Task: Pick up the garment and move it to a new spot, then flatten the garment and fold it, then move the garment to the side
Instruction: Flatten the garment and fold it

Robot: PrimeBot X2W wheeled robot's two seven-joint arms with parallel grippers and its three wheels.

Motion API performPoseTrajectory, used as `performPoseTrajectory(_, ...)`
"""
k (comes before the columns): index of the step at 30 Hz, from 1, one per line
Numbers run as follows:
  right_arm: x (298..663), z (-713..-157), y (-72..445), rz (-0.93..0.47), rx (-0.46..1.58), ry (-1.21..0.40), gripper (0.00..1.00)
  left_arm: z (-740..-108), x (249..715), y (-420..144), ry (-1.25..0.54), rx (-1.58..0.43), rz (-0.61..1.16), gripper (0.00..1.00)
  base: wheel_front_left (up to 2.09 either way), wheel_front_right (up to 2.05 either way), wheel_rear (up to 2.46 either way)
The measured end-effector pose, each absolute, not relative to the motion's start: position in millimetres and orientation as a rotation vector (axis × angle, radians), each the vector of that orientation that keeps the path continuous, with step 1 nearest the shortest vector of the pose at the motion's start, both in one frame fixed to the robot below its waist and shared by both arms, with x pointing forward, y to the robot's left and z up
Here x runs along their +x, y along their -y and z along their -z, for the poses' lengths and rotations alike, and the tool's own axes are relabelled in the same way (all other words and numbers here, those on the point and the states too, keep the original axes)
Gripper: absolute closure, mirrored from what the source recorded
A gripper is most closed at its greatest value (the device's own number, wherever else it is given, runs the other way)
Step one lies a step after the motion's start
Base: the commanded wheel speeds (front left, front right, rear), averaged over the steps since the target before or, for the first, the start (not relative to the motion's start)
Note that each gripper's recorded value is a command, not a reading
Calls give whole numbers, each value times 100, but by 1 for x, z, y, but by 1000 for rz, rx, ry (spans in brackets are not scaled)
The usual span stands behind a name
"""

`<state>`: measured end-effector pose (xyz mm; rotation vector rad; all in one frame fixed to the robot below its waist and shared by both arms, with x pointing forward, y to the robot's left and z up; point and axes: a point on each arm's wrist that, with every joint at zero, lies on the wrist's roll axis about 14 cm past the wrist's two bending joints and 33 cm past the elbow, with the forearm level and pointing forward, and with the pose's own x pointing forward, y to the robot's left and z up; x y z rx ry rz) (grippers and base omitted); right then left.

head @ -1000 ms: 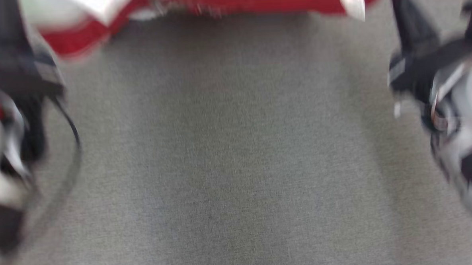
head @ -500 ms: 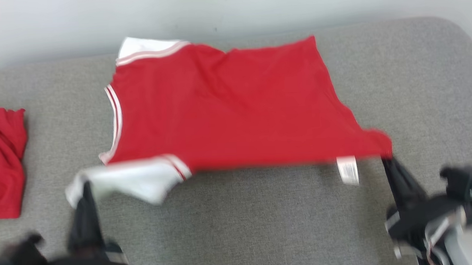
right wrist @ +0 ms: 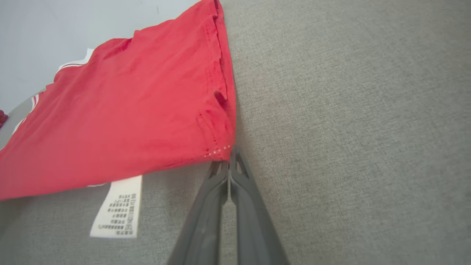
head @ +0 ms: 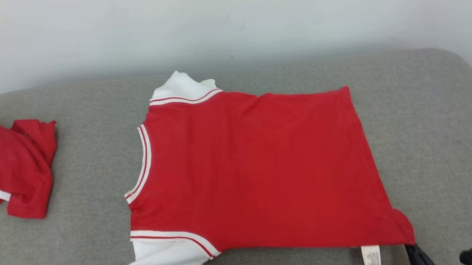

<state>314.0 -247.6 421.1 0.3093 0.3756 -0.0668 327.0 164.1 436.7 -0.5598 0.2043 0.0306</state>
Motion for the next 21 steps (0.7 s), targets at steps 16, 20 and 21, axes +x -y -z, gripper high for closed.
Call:
performPoseTrajectory(16,325,-440,229,9,325,-368,100,-479,364,-140,-109,-431,189,100,0,0,0)
performPoseTrajectory(20,334,-447,231,2,318,-370,100,-494,388,-132,-89,-394,258,100,0,0,0)
performPoseTrajectory(21,337,-447,231,0,316,-378,100,-497,395,-131,-87,-382,272,100,0,0,0)
